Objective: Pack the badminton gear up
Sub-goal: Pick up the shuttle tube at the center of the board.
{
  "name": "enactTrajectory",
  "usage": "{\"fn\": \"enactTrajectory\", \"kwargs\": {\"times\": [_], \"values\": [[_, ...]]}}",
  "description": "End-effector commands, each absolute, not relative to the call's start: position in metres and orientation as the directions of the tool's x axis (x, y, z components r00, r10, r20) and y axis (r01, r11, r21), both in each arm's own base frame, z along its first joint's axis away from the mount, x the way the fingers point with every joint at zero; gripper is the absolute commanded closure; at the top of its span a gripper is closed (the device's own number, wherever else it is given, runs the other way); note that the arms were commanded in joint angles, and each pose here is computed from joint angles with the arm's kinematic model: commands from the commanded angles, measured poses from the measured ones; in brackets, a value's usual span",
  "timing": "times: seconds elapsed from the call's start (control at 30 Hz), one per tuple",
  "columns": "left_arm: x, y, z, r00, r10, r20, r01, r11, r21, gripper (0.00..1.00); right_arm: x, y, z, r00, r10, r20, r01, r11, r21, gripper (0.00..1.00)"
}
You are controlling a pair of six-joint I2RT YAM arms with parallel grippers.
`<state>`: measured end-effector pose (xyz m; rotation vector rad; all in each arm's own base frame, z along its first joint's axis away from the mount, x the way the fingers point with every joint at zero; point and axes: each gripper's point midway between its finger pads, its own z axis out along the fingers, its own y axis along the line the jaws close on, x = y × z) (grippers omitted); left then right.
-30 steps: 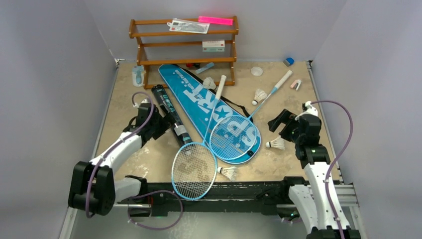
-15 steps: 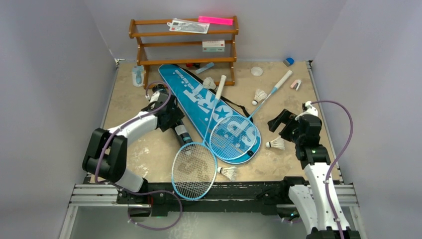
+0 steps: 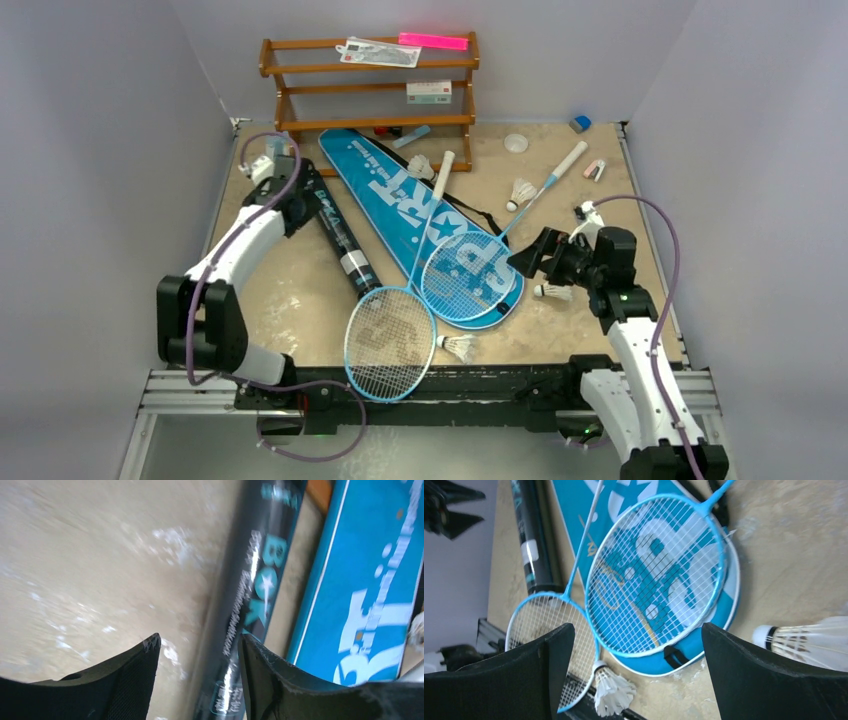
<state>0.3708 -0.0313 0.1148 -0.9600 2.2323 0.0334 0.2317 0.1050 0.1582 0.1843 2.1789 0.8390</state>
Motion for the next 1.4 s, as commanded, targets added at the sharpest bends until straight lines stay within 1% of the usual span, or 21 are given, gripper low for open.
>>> {"fn": "enactTrajectory", "kwargs": {"times": [0.0, 0.03, 0.1, 0.13, 0.17, 0.27, 0.47, 0.63, 0.8, 0.9, 0.97, 1.0, 1.03, 1.1, 1.13, 1.23, 1.37], "values": [[0.37, -0.016, 0.157, -0.424, -0.633, -0.647, -0.596, 0.734, -0.327, 0.4, 0.223, 0.132, 0.17, -0.723, 0.282, -0.63, -0.273, 0.721, 0.636, 0.01], [0.368, -0.024, 0.157, -0.437, -0.642, -0.629, -0.57, 0.739, -0.358, 0.34, 0.222, 0.137, 0.171, -0.733, 0.265, -0.626, -0.286, 0.715, 0.638, 0.01], [0.361, -0.037, 0.147, -0.467, -0.674, -0.572, -0.559, 0.726, -0.399, 0.16, 0.219, 0.144, 0.172, -0.747, 0.241, -0.62, -0.301, 0.708, 0.639, 0.01], [0.356, -0.041, 0.139, -0.476, -0.695, -0.538, -0.575, 0.709, -0.408, 0.1, 0.218, 0.146, 0.173, -0.746, 0.238, -0.621, -0.307, 0.706, 0.638, 0.01], [0.351, -0.046, 0.132, -0.49, -0.71, -0.506, -0.582, 0.699, -0.416, 0.08, 0.218, 0.146, 0.174, -0.744, 0.237, -0.625, -0.311, 0.704, 0.638, 0.01], [0.345, -0.061, 0.112, -0.535, -0.715, -0.449, -0.58, 0.698, -0.42, 0.05, 0.216, 0.145, 0.177, -0.729, 0.24, -0.641, -0.321, 0.707, 0.631, 0.01], [0.353, -0.09, 0.091, -0.651, -0.624, -0.432, -0.541, 0.781, -0.312, 0.03, 0.213, 0.145, 0.178, -0.727, 0.236, -0.645, -0.329, 0.705, 0.628, 0.01], [0.36, -0.111, 0.078, -0.715, -0.562, -0.416, -0.484, 0.827, -0.285, 0.02, 0.208, 0.146, 0.178, -0.73, 0.231, -0.643, -0.337, 0.698, 0.632, 0.01], [0.355, -0.098, 0.052, -0.726, -0.565, -0.392, -0.55, 0.819, -0.162, 0.03, 0.205, 0.146, 0.178, -0.728, 0.234, -0.645, -0.335, 0.699, 0.632, 0.01], [0.352, -0.097, 0.035, -0.746, -0.557, -0.364, -0.556, 0.823, -0.121, 0.07, 0.204, 0.145, 0.176, -0.732, 0.234, -0.64, -0.331, 0.699, 0.634, 0.01], [0.351, -0.097, 0.028, -0.747, -0.559, -0.359, -0.56, 0.821, -0.113, 0.17, 0.204, 0.145, 0.174, -0.735, 0.236, -0.636, -0.324, 0.701, 0.635, 0.01], [0.351, -0.096, 0.028, -0.744, -0.56, -0.365, -0.562, 0.819, -0.11, 0.25, 0.204, 0.145, 0.174, -0.735, 0.236, -0.636, -0.323, 0.703, 0.634, 0.01], [0.353, -0.095, 0.03, -0.737, -0.561, -0.376, -0.566, 0.817, -0.11, 0.32, 0.204, 0.145, 0.173, -0.737, 0.237, -0.633, -0.321, 0.703, 0.635, 0.01], [0.356, -0.089, 0.041, -0.724, -0.557, -0.407, -0.572, 0.814, -0.098, 0.39, 0.204, 0.146, 0.174, -0.74, 0.232, -0.632, -0.326, 0.698, 0.638, 0.03], [0.358, -0.082, 0.052, -0.712, -0.551, -0.436, -0.58, 0.811, -0.078, 0.4, 0.203, 0.147, 0.175, -0.742, 0.226, -0.631, -0.334, 0.692, 0.641, 0.03], [0.368, -0.059, 0.087, -0.671, -0.549, -0.499, -0.6, 0.797, -0.07, 0.4, 0.201, 0.151, 0.17, -0.776, 0.189, -0.601, -0.34, 0.677, 0.652, 0.02], [0.38, -0.024, 0.13, -0.587, -0.603, -0.54, -0.64, 0.755, -0.147, 0.4, 0.191, 0.168, 0.165, -0.829, 0.128, -0.544, -0.366, 0.612, 0.701, 0.02]]}}
